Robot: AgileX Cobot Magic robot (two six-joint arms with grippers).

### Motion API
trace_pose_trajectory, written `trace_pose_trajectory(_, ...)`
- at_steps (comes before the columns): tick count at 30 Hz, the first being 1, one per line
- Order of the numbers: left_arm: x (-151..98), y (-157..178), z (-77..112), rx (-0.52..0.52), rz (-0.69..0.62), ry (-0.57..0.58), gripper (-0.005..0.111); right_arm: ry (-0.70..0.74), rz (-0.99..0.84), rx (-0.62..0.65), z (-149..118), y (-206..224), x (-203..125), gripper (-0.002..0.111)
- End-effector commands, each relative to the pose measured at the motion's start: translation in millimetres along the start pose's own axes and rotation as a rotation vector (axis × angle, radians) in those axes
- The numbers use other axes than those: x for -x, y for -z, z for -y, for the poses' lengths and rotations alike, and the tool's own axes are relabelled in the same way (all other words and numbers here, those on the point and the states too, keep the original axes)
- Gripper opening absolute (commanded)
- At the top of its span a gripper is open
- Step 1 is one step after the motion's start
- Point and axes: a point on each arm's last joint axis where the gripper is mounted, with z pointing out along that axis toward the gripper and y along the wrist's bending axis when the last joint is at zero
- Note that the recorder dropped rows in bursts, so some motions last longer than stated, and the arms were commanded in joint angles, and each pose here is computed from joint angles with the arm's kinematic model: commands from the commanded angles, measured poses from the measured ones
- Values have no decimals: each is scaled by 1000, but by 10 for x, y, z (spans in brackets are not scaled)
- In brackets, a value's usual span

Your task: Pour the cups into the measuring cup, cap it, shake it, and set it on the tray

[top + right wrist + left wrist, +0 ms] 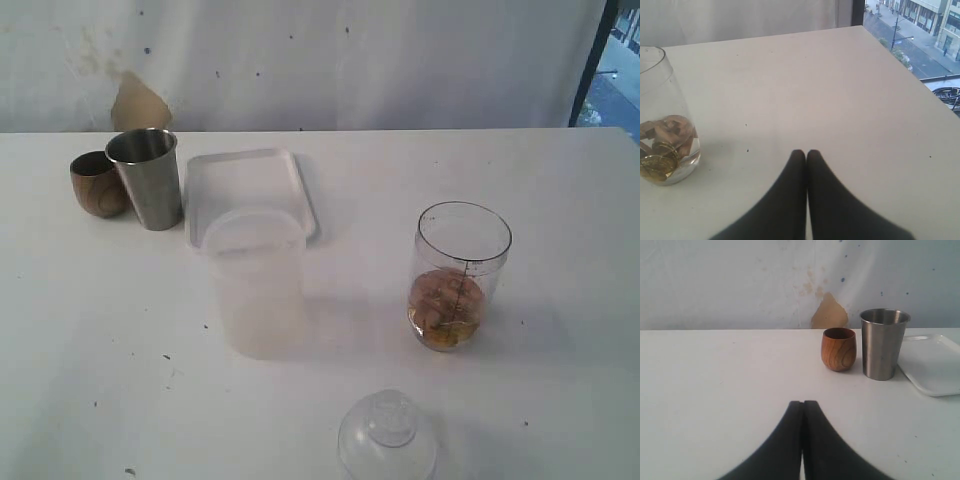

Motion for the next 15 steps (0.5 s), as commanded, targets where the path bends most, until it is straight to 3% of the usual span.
trace_pose_trajectory(1,-15,1,1,-1,0,4,0,-1,13,0,0,2,6,0)
trace_pose_trajectory(7,-15,1,1,-1,0,4,0,2,268,21,-18,34,235,0)
trace_pose_trajectory(15,-15,1,1,-1,0,4,0,-161,849,140,-53,317,682,0)
